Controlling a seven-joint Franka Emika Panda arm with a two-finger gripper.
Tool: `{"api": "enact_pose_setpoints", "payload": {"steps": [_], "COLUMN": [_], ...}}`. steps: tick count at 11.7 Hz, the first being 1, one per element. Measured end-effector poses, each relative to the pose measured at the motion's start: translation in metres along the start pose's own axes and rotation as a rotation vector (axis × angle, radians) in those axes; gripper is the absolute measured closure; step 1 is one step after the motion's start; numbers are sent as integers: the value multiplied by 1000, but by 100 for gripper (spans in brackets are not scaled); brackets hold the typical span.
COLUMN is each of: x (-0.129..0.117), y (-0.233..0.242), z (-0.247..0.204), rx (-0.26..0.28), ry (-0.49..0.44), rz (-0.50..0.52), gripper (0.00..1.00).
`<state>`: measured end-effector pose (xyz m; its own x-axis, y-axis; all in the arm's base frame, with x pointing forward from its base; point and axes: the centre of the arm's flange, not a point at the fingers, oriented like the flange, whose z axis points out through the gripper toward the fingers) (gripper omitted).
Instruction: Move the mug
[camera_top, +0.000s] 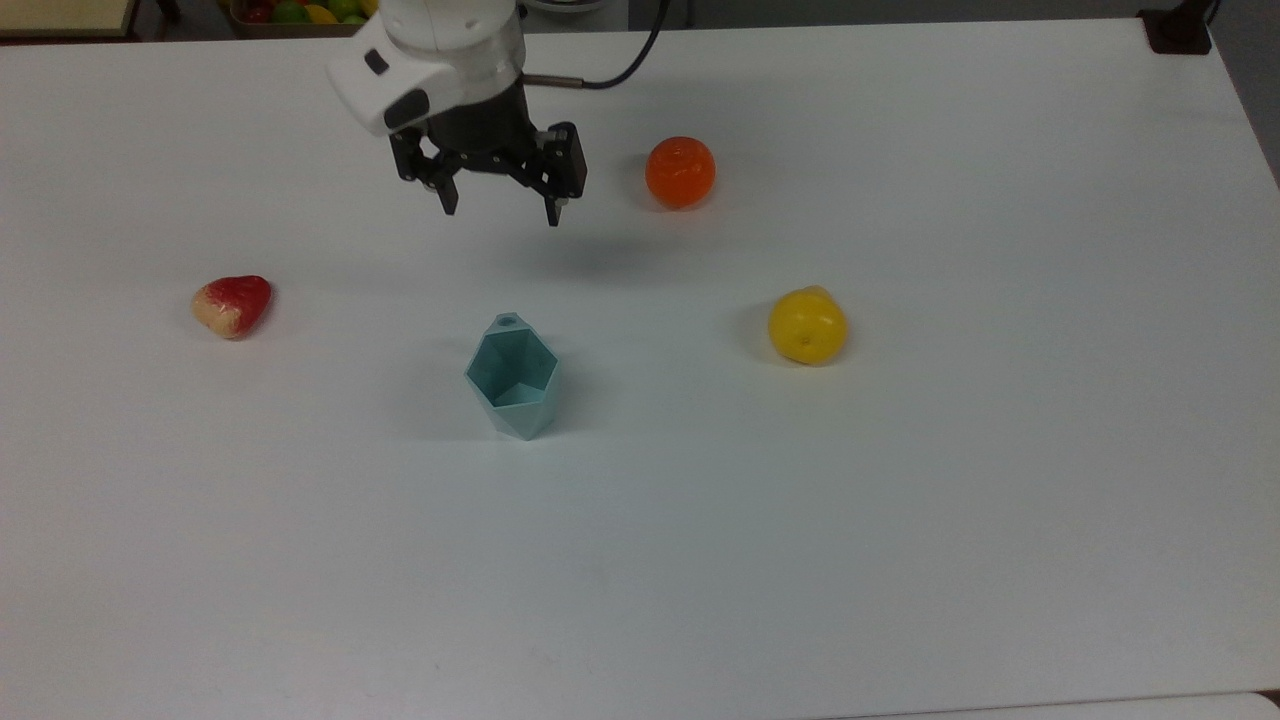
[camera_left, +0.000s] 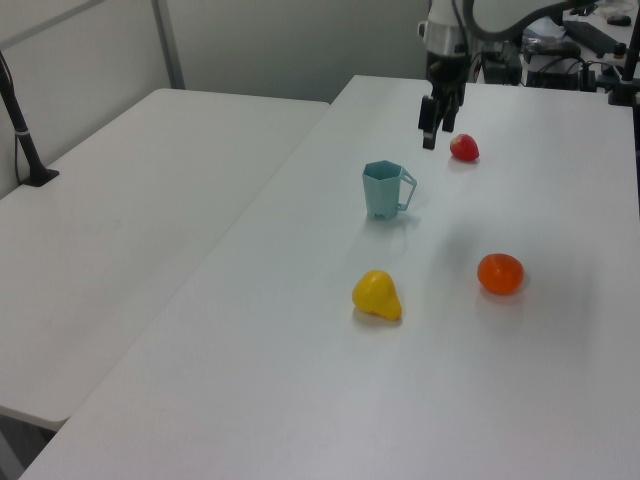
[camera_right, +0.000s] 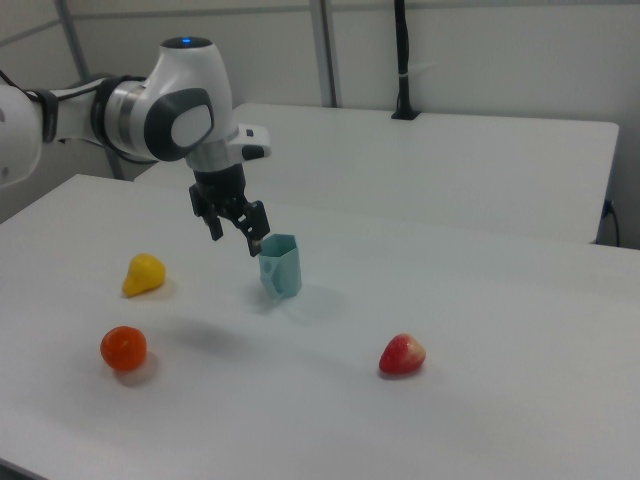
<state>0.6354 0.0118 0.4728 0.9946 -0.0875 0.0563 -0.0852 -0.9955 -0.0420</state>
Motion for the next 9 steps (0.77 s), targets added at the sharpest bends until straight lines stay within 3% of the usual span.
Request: {"api": "enact_pose_setpoints", "payload": {"steps": [4, 6, 7, 9], "x": [13, 21, 25, 30], "y": [0, 1, 1, 1], "z": [46, 69, 79, 89], "rx": [-29, -31, -30, -30], "ry": [-13, 1, 16, 39], "rz": [-23, -44, -56, -59], "gripper": [9, 15, 23, 27]}}
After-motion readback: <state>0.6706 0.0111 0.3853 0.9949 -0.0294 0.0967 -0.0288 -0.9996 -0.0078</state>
